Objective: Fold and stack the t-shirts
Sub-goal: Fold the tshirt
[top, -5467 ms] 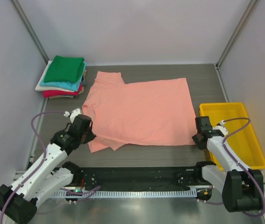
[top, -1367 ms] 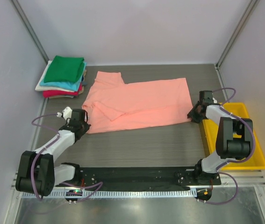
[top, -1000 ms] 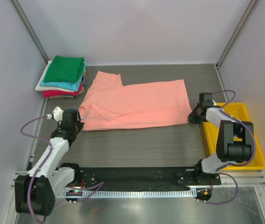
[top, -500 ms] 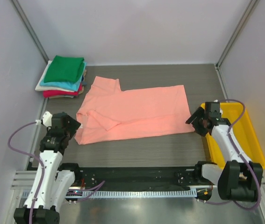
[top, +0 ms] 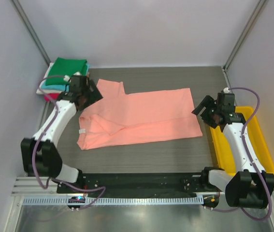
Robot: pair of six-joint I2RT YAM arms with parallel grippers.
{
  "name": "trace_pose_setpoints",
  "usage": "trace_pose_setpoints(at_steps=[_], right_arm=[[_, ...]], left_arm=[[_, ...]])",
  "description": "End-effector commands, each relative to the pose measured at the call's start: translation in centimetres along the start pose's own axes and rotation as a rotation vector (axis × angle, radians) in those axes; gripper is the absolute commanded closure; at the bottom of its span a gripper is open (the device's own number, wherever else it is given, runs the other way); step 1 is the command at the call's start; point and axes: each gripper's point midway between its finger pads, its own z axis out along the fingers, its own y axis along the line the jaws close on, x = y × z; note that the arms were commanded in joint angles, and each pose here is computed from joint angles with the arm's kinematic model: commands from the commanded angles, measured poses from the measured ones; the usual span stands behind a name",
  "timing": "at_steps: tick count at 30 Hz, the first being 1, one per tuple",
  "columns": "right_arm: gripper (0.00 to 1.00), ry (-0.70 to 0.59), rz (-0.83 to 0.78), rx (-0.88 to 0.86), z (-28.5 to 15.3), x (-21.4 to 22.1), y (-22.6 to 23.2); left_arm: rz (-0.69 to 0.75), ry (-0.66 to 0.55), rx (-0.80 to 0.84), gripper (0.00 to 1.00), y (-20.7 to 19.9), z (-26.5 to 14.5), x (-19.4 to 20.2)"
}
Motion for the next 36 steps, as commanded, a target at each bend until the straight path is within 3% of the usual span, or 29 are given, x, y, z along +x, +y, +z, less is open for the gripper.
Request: trace_pose_setpoints(at_steps=[1, 8, 16, 21, 27, 36], right_arm=[[0.19, -0.012, -0.071, -0.071, -1.0, -0.7, 1.7], [0.19, 0.005, -0.091, -0.2, -3.2, 0.8, 3.3], [0.19, -0.035, -0.149, -0.297, -6.5, 1.0, 4.8], [0.19, -0.028, -0.144, -0.318, -7.1, 1.3, 5.1], [0.19, -0.014, -0.147, -0.307, -6.4, 1.2, 5.0], [0.19, 0.012, -0.137, -0.285, -4.7, 0.8, 5.0]], left_arm=[[0.16, -0.051, 0.085, 0.14, -5.5, 2.3, -3.3], [0.329, 0.015, -0.068, 0.14, -7.0, 13.9, -7.3], [0.404, -0.027, -0.075, 0.16, -8.0, 24.4, -9.6], [0.408, -0.038, -0.082, 0.17, -7.7, 27.4, -9.2], [0.361, -0.052, -0.082, 0.19, -7.5, 28.3, -9.8], [0.251, 0.077, 0.038, 0.24, -7.8, 30.0, -7.2]])
